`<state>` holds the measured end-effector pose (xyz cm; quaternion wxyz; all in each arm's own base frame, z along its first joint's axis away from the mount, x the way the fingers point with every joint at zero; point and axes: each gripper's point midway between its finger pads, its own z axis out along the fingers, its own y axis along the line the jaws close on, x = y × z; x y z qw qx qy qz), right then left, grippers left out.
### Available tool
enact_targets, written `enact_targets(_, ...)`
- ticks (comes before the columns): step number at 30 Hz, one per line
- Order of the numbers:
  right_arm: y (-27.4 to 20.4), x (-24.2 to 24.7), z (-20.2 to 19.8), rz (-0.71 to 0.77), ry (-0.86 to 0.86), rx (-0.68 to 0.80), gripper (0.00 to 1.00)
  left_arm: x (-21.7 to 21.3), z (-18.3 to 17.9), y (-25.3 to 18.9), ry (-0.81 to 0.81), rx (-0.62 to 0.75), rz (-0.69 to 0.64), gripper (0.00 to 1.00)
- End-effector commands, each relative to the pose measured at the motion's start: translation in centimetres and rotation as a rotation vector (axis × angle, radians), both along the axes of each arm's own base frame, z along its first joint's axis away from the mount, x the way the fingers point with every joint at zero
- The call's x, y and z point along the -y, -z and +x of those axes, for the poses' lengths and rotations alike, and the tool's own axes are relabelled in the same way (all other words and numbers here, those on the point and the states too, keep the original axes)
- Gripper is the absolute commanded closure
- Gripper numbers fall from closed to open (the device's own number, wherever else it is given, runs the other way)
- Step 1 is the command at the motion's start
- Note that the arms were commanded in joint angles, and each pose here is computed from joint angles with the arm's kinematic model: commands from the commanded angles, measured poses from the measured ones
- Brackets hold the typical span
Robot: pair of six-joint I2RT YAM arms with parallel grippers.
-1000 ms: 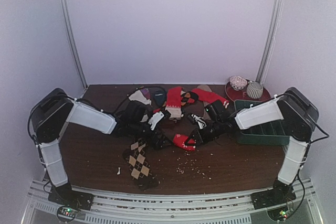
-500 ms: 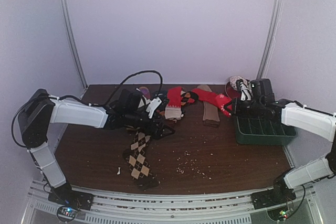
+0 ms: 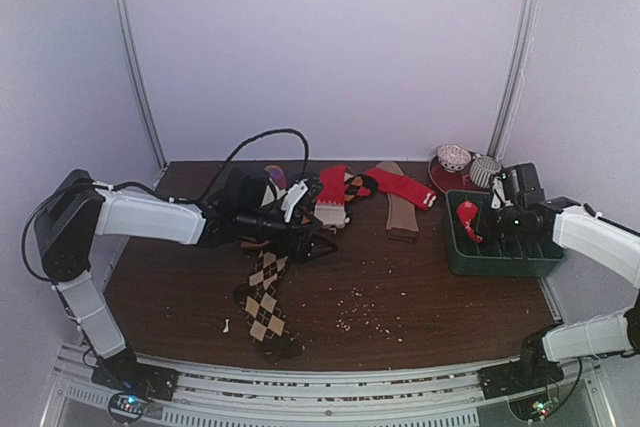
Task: Roll the socks
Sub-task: Place a pair of socks in the storage box.
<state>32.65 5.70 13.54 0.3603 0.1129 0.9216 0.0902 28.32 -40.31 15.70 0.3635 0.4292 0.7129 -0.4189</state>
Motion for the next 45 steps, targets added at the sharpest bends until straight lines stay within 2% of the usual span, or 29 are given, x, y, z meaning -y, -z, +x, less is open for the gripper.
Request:
enact_targets(1,1.8,1.7,-1.7,-0.038,0.071,-0.061,1.00,0.0,-0.2,-0.1,0.021,0.000,-0.034,0.02)
enact_targets(18,4.6,1.2,-0.3,-0.013,0.094,-0.096,1.00,0.2,-0.9,0.0,0.062,0.004,-0.040,0.04)
enact_targets(45,10.9,2.8,-2.0,-0.133,0.131,-0.320,1.00,0.9,-2.1,-1.9,0.109,0.027,-0.064,0.04)
